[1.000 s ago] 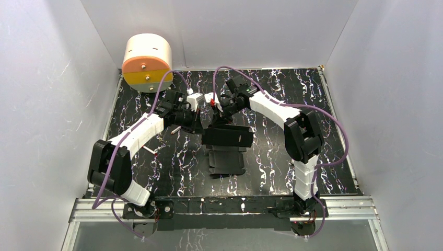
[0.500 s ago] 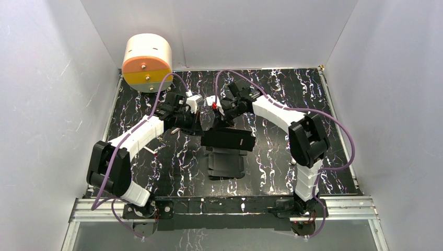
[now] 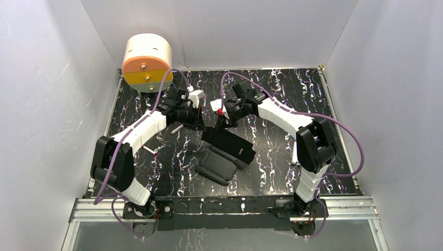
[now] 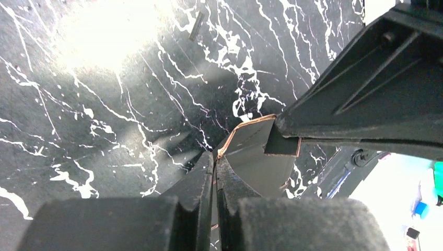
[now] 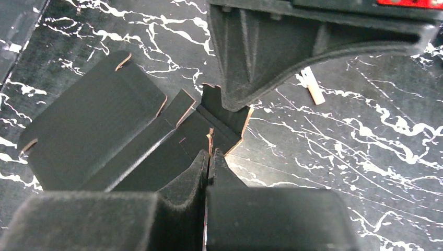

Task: Fold the paper box
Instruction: Fold the paper box at the center of the board.

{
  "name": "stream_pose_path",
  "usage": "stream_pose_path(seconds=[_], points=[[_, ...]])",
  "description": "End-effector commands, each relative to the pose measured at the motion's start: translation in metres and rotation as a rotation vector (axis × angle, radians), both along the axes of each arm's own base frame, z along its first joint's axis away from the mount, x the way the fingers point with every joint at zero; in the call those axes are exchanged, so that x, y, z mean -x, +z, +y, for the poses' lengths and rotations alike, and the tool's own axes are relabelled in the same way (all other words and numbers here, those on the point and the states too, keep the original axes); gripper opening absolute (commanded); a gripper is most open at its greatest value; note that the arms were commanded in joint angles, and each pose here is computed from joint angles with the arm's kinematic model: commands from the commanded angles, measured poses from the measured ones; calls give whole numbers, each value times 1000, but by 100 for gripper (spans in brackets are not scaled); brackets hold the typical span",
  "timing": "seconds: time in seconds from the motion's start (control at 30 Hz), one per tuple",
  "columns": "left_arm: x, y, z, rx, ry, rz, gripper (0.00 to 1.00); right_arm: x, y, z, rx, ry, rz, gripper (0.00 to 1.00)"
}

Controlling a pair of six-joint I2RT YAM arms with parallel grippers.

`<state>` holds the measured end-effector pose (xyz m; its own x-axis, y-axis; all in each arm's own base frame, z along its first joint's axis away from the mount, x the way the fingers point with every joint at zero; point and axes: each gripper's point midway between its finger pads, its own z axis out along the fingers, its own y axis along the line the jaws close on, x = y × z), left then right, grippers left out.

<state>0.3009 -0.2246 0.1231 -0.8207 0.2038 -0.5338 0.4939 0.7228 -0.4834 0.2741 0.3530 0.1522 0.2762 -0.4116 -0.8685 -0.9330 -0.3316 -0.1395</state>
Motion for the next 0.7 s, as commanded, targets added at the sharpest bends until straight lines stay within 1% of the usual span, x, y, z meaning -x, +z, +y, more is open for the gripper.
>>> stream_pose_path(seconds=[0.0, 0.03, 0.13, 0.2, 0.27, 0.43, 0.53, 0.67], points=[[-25, 23, -5, 13, 59, -74, 0, 13, 24, -1, -39, 73, -76, 5], [-29, 29, -8, 30, 68, -100, 0, 8, 23, -1, -21, 74, -114, 5], [-41, 43, -17, 104, 100, -193, 0, 0, 19, -3, 30, 68, -164, 6], [-44, 43, -20, 134, 103, -239, 0, -4, 15, -8, 79, 71, -202, 7], [-50, 49, -24, 171, 95, -317, 0, -10, 10, -11, 127, 62, -249, 8], [-52, 52, -27, 230, 68, -459, 0, -20, -3, -14, 225, 63, -376, 10], [-52, 54, -29, 277, 59, -535, 0, -26, -6, -10, 259, 54, -431, 11], [-48, 43, -32, 291, 36, -547, 0, -24, -11, -6, 316, 76, -501, 11]])
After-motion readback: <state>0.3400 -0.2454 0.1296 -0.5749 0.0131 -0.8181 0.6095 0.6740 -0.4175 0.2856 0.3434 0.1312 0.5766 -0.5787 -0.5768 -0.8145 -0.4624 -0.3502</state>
